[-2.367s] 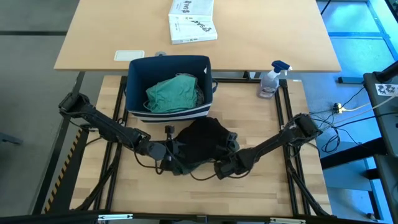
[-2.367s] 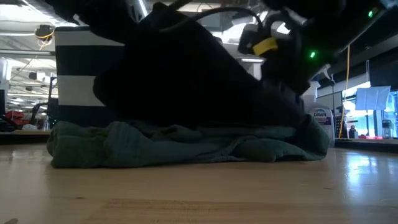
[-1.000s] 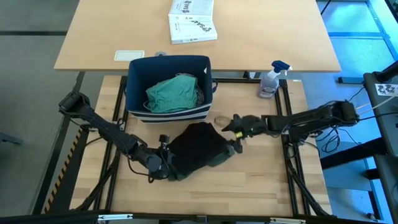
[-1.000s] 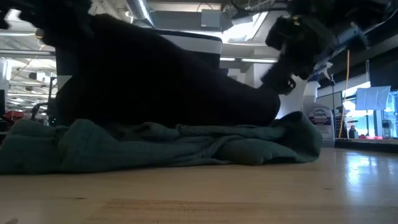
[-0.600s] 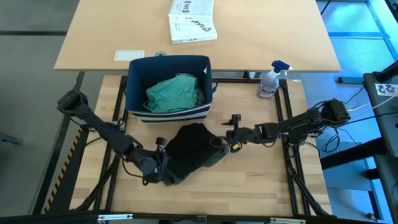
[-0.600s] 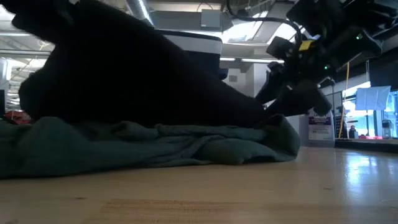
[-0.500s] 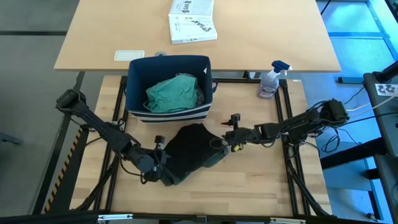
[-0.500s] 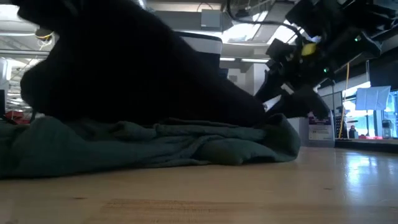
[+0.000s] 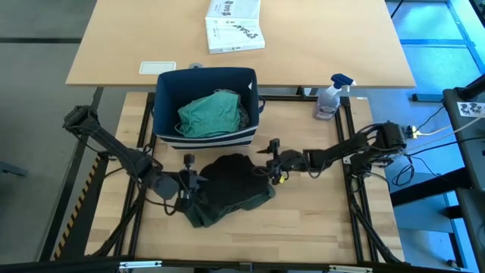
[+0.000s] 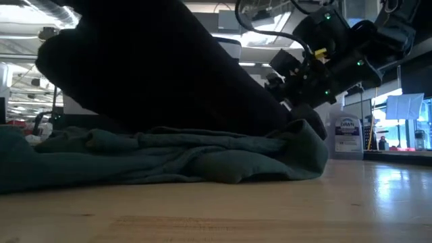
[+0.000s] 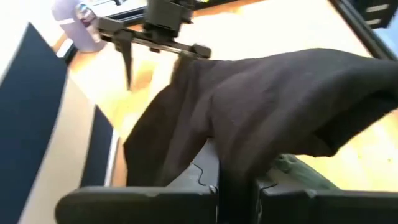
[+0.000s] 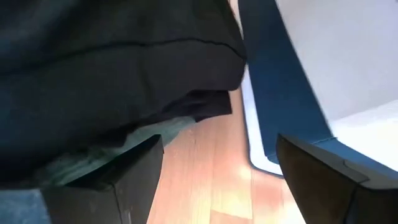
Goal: Fold Laundry from Bin
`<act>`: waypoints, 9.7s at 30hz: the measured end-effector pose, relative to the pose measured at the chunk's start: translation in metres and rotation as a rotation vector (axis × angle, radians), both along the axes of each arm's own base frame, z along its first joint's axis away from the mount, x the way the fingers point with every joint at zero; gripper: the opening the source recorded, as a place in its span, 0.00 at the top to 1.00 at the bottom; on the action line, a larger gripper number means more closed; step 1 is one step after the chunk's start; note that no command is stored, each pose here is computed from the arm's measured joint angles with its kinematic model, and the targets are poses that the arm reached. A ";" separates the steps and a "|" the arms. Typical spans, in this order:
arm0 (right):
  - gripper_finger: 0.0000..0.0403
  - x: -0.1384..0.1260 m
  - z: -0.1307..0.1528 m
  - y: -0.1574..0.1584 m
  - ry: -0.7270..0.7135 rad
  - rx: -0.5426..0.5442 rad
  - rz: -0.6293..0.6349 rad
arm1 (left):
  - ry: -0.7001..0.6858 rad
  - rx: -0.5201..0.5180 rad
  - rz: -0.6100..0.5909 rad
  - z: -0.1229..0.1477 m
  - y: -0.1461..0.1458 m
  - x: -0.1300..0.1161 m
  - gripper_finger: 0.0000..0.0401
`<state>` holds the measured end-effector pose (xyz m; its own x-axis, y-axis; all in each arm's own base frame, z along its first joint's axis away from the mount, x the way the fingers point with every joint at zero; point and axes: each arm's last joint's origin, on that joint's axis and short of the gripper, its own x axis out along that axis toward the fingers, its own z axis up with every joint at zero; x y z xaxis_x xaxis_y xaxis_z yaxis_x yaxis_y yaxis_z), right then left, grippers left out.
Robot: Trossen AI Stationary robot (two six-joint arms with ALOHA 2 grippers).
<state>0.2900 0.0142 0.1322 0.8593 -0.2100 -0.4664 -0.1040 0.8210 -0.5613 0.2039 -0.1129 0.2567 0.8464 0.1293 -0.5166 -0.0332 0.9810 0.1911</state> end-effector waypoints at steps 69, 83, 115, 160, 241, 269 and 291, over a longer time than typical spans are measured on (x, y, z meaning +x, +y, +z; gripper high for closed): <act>0.23 0.094 0.037 0.105 -0.654 -0.153 -0.092 | -0.491 0.067 -0.052 0.203 0.020 -0.015 0.97; 0.19 0.064 0.029 0.091 -0.785 -0.070 -0.070 | -0.458 0.096 -0.030 0.212 0.025 -0.023 0.97; 0.09 0.081 0.045 0.076 -0.798 -0.320 -0.015 | -0.447 0.097 0.021 0.217 0.029 -0.027 0.97; 0.09 0.167 0.064 0.101 -0.666 -0.464 0.040 | -0.493 0.051 0.018 0.219 0.036 -0.009 0.97; 0.96 0.073 0.218 -0.153 -0.351 0.212 -0.174 | -0.074 0.312 0.666 0.108 0.207 -0.072 0.97; 0.92 0.076 0.175 -0.206 -0.196 0.086 -0.162 | -0.016 0.351 0.770 0.059 0.291 -0.077 0.97; 0.58 0.038 0.233 -0.188 -0.269 -0.021 -0.210 | 0.169 0.269 0.423 0.038 0.269 -0.066 0.94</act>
<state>0.3285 -0.1733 0.3652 0.8877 -0.4028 -0.2229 0.2204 0.7970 -0.5624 0.1382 0.1566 0.2948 0.5997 0.5879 -0.5429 -0.3623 0.8044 0.4708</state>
